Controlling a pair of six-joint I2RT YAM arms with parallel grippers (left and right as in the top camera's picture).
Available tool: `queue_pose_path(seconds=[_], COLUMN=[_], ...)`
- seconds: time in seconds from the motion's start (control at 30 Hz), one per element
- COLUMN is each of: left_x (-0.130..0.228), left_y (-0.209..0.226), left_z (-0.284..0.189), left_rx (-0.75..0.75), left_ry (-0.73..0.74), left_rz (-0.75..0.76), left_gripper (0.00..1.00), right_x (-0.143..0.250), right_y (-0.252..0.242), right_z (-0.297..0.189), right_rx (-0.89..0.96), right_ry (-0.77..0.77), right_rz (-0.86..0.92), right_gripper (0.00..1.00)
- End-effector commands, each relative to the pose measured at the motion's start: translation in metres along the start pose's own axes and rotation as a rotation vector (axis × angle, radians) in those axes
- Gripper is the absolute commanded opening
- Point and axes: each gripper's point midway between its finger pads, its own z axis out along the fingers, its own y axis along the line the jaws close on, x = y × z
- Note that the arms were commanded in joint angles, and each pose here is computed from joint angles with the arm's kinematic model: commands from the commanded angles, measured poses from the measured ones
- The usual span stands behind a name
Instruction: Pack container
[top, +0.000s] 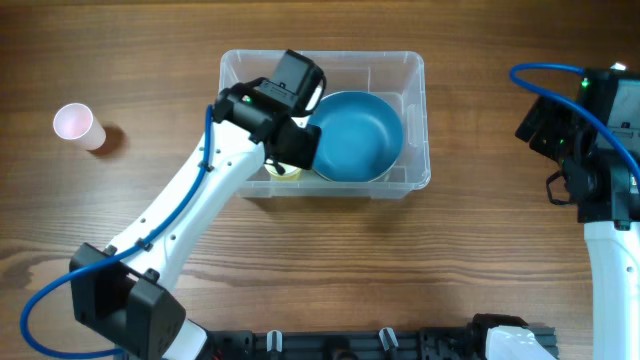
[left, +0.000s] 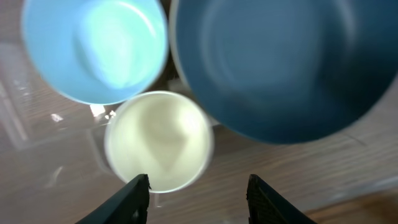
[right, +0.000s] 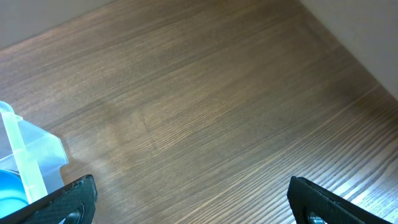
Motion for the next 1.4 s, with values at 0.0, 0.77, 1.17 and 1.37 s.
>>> queue_pose_path(seconds=[0.0, 0.77, 1.17, 1.37], left_x=[-0.016, -0.007, 0.026, 0.029], left_y=[0.043, 0.334, 0.402, 0.412], left_z=[-0.017, -0.072, 0.014, 0.048], left_rx=[-0.039, -0.410, -0.420, -0.411], left_ry=[-0.064, -0.325, -0.181, -0.150], left_rz=[-0.106, -0.575, -0.696, -0.703], left_gripper=[0.52, 0.65, 0.68, 0.68], right_x=[-0.004, -0.004, -0.004, -0.004], right_y=[-0.002, -0.002, -0.002, -0.002], right_z=[0.000, 0.000, 0.000, 0.000], right_rx=[0.016, 0.016, 0.016, 0.016], right_ry=[-0.011, -0.011, -0.011, -0.011], right_rz=[0.017, 0.017, 0.017, 0.017], right_gripper=[1.00, 1.00, 0.99, 1.00])
